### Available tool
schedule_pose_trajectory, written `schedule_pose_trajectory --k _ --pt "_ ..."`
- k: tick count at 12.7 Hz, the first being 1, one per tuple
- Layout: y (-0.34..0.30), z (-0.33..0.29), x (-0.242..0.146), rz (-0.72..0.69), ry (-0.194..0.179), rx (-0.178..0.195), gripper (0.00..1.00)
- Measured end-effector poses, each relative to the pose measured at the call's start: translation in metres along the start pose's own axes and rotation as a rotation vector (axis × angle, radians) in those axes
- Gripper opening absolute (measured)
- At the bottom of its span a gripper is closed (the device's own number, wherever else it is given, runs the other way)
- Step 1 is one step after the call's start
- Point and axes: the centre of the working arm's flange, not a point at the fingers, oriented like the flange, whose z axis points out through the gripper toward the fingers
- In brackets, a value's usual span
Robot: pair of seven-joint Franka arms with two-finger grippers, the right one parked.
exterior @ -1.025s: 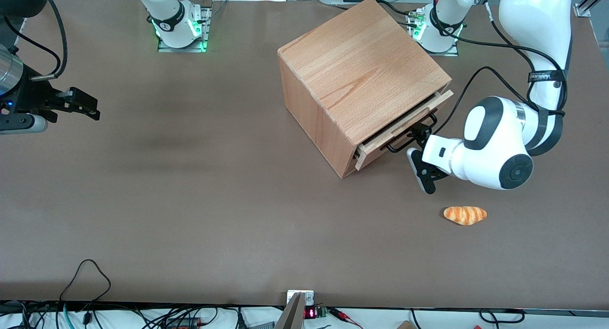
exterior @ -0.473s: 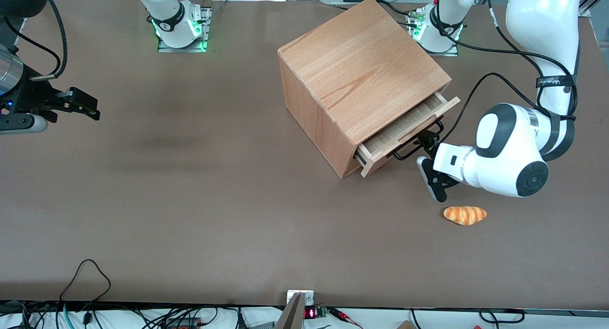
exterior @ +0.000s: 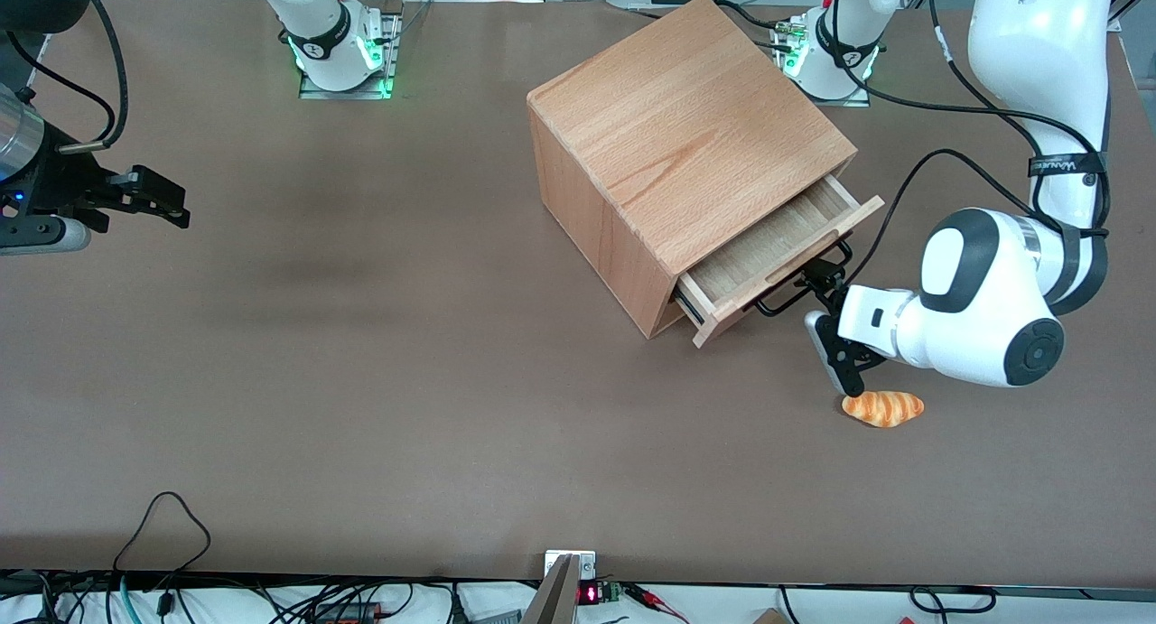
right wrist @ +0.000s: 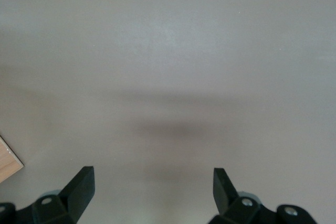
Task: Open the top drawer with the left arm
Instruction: 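Pull the handle outward with the left gripper, sliding the drawer open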
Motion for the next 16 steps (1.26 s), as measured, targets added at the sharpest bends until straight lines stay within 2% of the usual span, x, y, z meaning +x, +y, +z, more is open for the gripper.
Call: schedule_pose_trajectory --k 6,16 --pt "-0.022 -0.022 -0.007 -0.011 0.064 0.066 1.00" --pt "-0.039 -0.039 -0.015 -0.018 0.115 0.134 1.00"
